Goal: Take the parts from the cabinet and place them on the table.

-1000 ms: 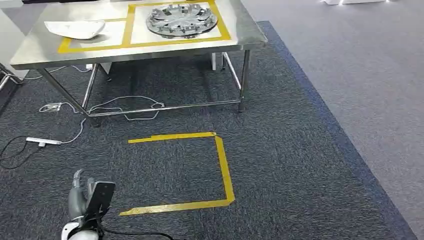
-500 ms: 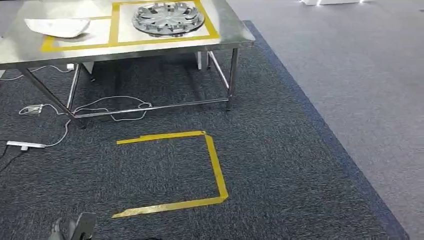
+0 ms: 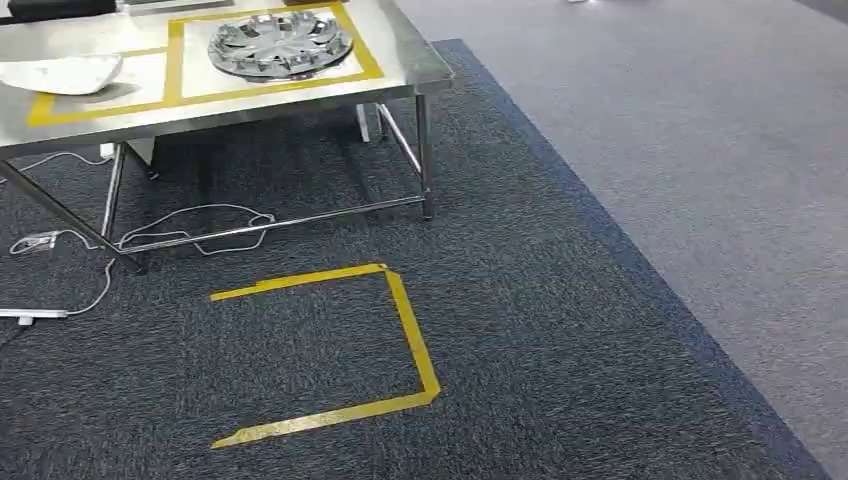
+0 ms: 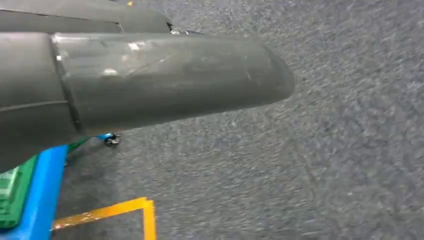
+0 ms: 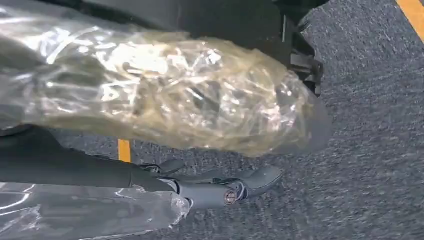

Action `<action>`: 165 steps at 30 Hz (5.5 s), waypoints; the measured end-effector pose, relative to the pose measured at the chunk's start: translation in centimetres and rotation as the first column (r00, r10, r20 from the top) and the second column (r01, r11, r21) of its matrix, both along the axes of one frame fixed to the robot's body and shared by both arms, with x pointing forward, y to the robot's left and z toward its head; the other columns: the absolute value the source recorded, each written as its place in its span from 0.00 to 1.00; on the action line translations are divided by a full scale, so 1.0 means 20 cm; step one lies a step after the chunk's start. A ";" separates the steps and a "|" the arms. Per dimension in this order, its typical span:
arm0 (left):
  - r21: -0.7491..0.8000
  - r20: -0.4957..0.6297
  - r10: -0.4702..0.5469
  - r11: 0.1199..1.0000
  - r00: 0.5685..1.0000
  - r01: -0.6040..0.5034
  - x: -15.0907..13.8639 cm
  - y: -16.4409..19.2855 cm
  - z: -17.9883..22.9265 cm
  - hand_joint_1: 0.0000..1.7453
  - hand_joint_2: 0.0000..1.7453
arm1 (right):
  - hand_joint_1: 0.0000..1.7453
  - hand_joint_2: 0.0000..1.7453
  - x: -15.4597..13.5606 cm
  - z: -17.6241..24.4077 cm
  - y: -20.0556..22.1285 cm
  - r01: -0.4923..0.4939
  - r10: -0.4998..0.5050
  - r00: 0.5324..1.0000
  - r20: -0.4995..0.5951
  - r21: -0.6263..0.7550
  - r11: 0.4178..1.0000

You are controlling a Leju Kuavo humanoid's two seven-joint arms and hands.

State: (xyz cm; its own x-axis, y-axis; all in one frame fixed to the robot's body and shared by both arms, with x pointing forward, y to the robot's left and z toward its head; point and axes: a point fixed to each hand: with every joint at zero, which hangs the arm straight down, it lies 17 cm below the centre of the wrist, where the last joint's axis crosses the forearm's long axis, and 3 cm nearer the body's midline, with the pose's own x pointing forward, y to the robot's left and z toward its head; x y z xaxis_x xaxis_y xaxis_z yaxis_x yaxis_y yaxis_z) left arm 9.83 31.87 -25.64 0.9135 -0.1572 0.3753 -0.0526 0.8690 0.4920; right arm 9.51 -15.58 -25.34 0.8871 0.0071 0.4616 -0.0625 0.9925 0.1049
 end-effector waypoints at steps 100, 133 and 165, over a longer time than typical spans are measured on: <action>-0.030 -0.139 -0.313 0.950 0.940 0.312 -0.02 -0.24 -0.04 0.00 0.00 | 0.00 0.00 0.00 -0.01 -0.03 0.070 -0.070 0.997 -0.032 -0.005 0.998; -0.046 -0.182 -0.215 0.977 0.959 0.210 -0.13 -0.25 -0.06 0.00 0.00 | 0.00 0.00 -0.04 -0.02 -0.04 -0.022 0.021 0.999 -0.029 -0.018 1.000; -0.036 -0.131 -0.284 0.959 0.950 0.282 -0.05 -0.23 -0.05 0.00 0.00 | 0.00 0.00 -0.11 -0.07 -0.20 -0.027 0.020 0.994 -0.109 -0.071 0.997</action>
